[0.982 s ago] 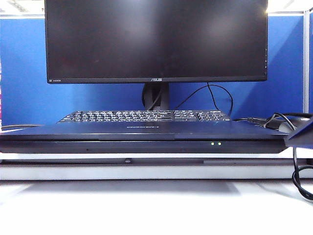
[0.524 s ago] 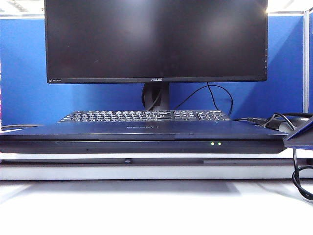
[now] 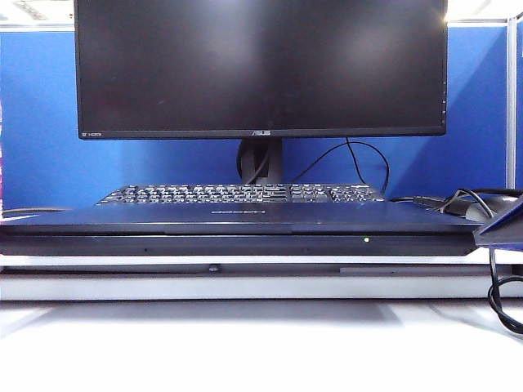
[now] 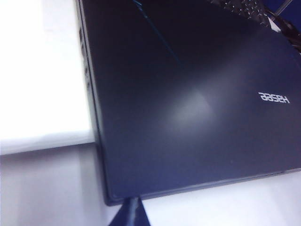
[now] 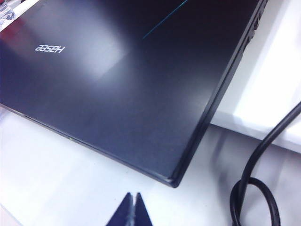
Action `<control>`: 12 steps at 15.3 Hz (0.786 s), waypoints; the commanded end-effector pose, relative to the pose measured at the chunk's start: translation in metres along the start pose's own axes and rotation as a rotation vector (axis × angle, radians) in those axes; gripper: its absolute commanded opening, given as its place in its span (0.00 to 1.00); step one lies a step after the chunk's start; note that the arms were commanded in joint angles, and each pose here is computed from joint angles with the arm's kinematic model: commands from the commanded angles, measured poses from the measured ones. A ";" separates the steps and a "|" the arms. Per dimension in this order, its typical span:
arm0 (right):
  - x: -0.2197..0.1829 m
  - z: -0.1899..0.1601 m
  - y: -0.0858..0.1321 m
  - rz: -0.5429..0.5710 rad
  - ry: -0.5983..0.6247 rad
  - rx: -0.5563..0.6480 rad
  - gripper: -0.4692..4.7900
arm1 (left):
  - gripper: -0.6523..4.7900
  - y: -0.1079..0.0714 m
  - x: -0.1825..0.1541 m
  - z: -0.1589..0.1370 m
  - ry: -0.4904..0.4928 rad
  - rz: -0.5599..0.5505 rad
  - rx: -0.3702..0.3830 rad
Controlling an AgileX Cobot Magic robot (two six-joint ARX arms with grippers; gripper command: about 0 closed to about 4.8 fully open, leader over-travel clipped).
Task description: Open the lid of the black laptop.
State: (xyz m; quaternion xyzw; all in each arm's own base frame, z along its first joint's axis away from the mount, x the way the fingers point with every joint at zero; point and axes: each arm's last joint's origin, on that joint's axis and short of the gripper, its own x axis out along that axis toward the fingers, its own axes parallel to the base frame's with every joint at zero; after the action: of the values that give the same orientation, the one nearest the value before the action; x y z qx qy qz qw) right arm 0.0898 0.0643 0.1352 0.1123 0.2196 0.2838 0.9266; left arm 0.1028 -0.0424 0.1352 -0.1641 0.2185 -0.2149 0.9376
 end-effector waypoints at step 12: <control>0.000 0.003 0.000 -0.031 -0.052 0.013 0.08 | 0.12 -0.001 0.000 0.007 -0.078 0.014 0.017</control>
State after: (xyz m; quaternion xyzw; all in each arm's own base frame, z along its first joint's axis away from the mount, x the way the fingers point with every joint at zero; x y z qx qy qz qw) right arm 0.0909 0.0641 0.1375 0.1190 0.2062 0.2717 0.9325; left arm 0.1032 -0.0423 0.1360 -0.1622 0.2128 -0.2113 0.9401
